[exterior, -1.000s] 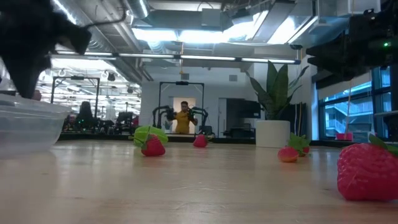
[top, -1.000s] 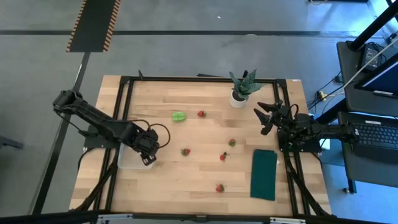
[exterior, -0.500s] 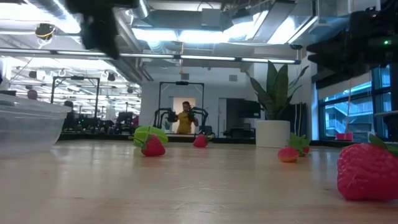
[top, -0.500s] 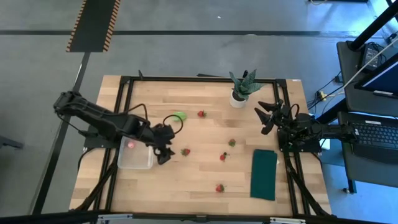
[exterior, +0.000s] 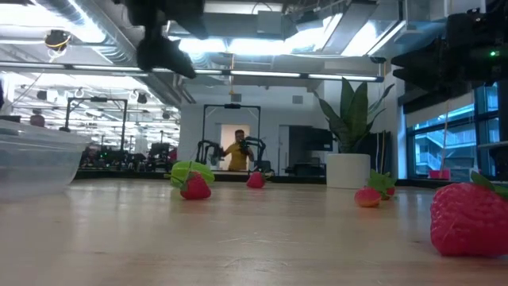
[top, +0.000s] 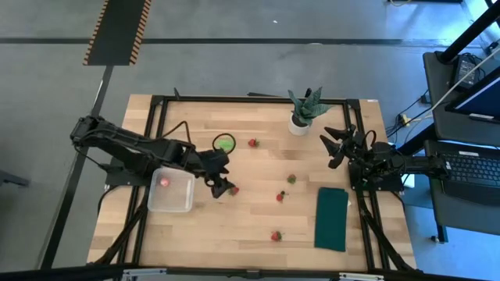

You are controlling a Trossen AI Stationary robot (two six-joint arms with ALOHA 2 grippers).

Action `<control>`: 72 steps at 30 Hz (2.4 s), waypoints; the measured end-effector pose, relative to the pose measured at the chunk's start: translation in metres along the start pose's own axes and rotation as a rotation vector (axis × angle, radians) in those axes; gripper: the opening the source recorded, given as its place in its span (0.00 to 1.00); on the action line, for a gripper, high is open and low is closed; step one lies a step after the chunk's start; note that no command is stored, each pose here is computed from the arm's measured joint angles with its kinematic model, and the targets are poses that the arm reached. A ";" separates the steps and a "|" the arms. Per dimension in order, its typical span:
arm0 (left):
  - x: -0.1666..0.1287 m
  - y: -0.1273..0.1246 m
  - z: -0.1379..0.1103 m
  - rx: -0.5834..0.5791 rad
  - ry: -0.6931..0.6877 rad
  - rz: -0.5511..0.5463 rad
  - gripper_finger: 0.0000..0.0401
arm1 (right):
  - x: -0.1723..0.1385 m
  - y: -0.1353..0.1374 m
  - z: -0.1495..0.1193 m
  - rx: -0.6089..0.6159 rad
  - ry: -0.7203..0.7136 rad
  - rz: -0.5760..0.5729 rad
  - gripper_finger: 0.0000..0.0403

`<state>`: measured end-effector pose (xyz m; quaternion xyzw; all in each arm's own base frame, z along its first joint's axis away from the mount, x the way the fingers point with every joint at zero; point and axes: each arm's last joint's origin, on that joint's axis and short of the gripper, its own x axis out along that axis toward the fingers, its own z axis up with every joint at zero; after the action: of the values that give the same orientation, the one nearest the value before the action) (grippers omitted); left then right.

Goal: Pick and placing Produce into tupperware
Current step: Put the red strawberry into the transparent bin

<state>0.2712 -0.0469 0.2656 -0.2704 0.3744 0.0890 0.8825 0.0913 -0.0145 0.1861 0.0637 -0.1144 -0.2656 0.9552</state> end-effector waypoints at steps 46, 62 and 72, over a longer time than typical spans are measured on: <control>0.124 0.005 -0.005 0.299 0.535 0.243 0.75 | 0.000 0.000 0.001 0.005 -0.005 0.000 0.51; 0.142 0.011 -0.014 0.300 0.566 0.286 0.68 | 0.000 0.000 0.001 0.005 -0.009 0.001 0.51; 0.142 0.012 -0.014 0.303 0.560 0.296 0.55 | 0.000 0.000 0.001 0.005 -0.010 0.000 0.51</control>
<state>0.3588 -0.0512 0.1521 -0.0933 0.6459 0.0819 0.7532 0.0911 -0.0145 0.1871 0.0650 -0.1197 -0.2654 0.9545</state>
